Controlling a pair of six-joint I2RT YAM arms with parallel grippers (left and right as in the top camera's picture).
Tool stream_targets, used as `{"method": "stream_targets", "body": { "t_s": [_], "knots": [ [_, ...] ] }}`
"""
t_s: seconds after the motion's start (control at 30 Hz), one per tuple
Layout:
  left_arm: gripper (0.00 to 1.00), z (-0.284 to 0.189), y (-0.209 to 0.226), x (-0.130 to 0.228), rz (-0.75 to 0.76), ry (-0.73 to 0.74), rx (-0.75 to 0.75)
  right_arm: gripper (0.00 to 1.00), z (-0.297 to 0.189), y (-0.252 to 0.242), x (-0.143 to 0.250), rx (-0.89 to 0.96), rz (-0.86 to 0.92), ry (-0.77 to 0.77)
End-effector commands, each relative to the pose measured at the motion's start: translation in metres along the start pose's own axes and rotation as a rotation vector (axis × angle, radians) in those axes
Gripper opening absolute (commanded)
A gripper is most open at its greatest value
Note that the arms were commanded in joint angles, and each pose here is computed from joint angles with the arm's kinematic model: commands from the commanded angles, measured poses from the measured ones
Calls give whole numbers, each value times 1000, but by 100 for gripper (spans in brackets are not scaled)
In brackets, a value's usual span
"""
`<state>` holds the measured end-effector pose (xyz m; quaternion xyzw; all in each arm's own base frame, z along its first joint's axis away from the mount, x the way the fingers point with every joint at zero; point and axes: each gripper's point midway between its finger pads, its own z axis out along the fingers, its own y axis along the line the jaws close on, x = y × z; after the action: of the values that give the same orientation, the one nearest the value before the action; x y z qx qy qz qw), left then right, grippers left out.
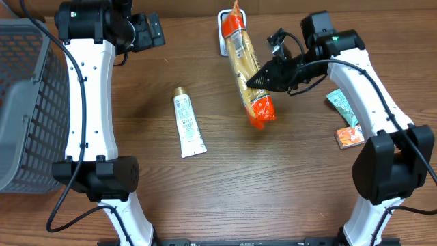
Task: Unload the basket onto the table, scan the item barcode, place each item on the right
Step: 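Hold the spaghetti package up in front of the scanner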
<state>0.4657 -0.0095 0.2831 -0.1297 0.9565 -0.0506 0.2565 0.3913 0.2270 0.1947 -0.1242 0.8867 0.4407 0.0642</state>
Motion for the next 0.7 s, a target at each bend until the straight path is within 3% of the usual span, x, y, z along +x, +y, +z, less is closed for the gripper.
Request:
{"method": "stream_targets", "body": {
  "t_s": [0.0,0.23,0.4,0.67],
  "knots": [
    [100,0,0,0,13,-2,-5,3,-40,-1,-42,408,3,-227],
    [100,0,0,0,13,-2,-5,3,-65,-14,-79,840,-87,-410],
    [100,0,0,0,13,-2,-5,4,-60,-46,-107,1133,-196,-470],
    [100,0,0,0,13,-2,-5,4,-38,-64,-145,1440,-427,-498]
  ]
}}
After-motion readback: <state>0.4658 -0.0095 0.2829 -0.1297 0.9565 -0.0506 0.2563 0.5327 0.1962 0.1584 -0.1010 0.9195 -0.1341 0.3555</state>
